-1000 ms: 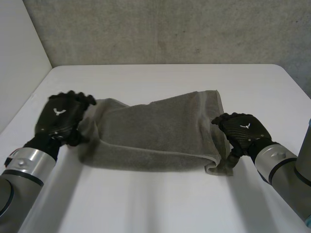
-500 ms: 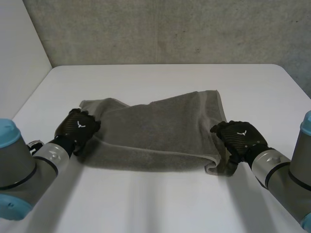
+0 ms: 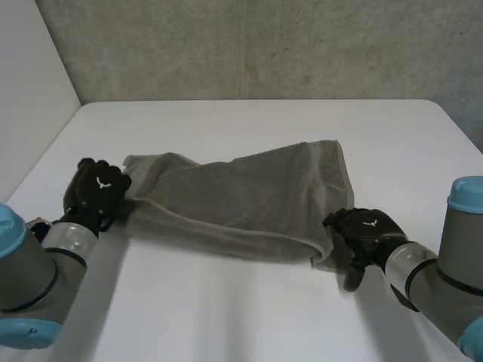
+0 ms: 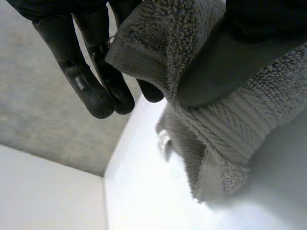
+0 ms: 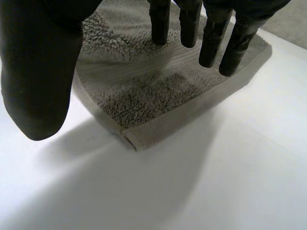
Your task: Fold the towel.
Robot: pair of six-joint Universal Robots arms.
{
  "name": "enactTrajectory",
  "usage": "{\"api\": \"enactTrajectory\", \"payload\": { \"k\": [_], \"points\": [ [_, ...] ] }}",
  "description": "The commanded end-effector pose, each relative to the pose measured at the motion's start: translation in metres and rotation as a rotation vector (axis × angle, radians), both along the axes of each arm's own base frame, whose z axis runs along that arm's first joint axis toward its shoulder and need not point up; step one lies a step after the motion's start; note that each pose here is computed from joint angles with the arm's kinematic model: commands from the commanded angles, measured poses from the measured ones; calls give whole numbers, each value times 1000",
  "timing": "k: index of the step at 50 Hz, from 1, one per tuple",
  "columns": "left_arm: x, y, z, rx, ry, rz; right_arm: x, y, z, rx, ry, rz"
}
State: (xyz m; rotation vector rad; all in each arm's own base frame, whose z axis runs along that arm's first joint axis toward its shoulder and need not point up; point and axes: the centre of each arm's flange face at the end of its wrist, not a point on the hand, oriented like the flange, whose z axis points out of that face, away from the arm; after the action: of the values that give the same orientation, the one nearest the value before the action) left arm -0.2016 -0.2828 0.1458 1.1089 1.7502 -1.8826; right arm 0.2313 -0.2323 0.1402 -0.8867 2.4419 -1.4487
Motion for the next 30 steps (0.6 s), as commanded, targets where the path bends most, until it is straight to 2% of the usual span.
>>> {"api": "enactTrajectory", "payload": {
  "k": [1,8,30],
  "points": [
    [5,-1,12,-29,144,35,1,-1,-8,-20,43,30],
    [5,0,12,-6,202,37,3,-6,-24,-54,66,52],
    [5,4,9,2,201,30,6,-16,-22,-135,48,53]
  ]
}}
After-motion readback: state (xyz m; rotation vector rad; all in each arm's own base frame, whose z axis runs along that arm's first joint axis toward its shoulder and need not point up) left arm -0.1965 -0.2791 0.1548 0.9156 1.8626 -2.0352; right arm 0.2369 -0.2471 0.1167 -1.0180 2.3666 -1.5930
